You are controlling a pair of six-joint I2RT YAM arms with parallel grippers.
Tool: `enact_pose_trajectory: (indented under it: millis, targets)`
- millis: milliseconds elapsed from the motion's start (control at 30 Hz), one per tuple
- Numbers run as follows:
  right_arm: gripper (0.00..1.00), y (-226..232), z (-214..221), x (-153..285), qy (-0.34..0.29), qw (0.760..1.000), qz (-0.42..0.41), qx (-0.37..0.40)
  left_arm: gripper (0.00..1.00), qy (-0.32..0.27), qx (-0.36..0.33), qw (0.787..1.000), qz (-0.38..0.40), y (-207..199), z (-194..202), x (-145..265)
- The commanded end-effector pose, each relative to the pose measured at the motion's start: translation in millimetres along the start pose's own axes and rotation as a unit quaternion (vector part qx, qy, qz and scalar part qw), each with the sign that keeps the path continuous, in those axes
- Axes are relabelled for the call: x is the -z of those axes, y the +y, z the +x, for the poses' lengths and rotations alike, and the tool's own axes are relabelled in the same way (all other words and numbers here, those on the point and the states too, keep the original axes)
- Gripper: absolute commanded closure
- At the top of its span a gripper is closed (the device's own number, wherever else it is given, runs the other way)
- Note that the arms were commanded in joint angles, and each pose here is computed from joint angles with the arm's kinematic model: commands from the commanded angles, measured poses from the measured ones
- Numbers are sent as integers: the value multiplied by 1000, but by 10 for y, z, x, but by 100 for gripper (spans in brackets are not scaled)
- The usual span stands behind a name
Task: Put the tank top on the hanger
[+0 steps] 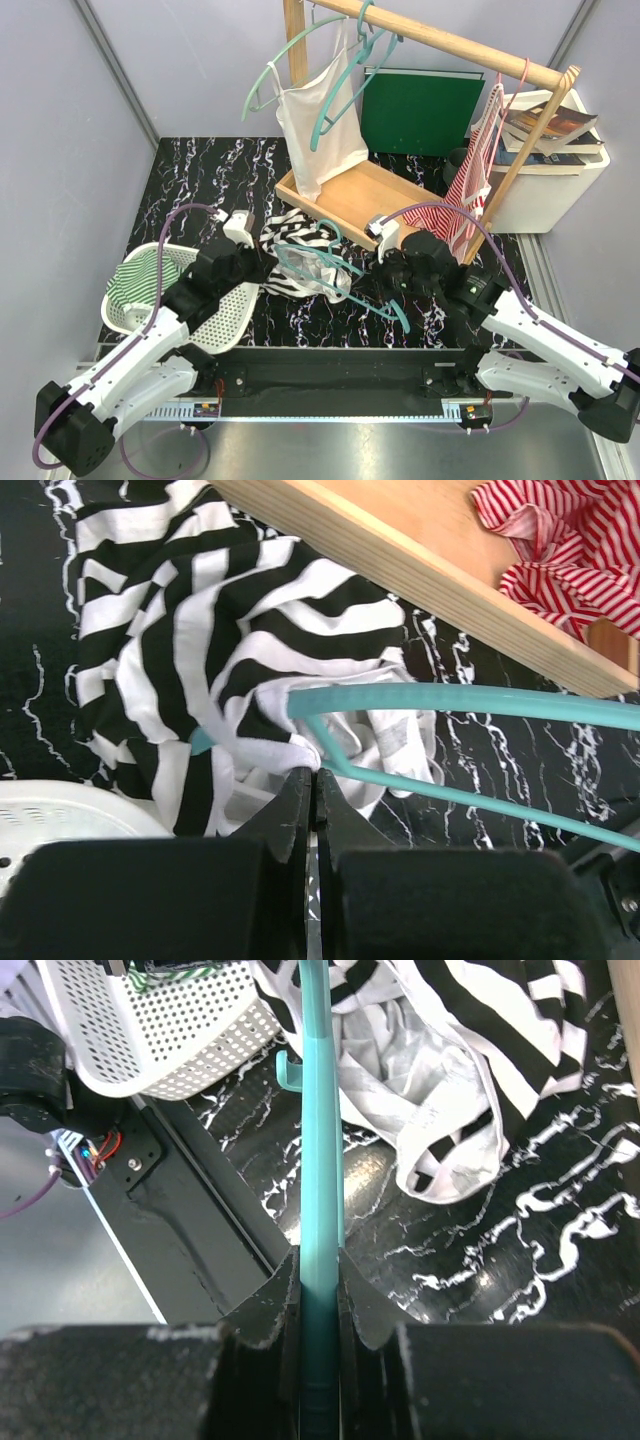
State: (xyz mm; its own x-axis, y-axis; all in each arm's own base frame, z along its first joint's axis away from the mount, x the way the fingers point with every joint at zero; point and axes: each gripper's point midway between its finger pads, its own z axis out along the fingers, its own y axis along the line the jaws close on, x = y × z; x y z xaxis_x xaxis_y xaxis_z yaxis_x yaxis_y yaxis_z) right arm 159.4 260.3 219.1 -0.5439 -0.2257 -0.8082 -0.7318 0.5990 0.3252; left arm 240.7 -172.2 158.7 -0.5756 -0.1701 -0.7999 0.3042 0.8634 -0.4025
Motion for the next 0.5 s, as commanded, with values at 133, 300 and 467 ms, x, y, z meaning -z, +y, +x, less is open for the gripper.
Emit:
enact_pose_trajectory:
  millis: [133,300,467]
  targets:
    - [100,233,-152,-160,-43,998,-55,2,100,-62,4,994,91,-471,-525,229]
    - [100,277,-107,-207,-37,998,-59,0,100,-78,-7,992,99,-538,-663,333]
    - [100,295,-124,-249,-47,997,-63,2,100,-76,-5,987,141,-741,-765,373]
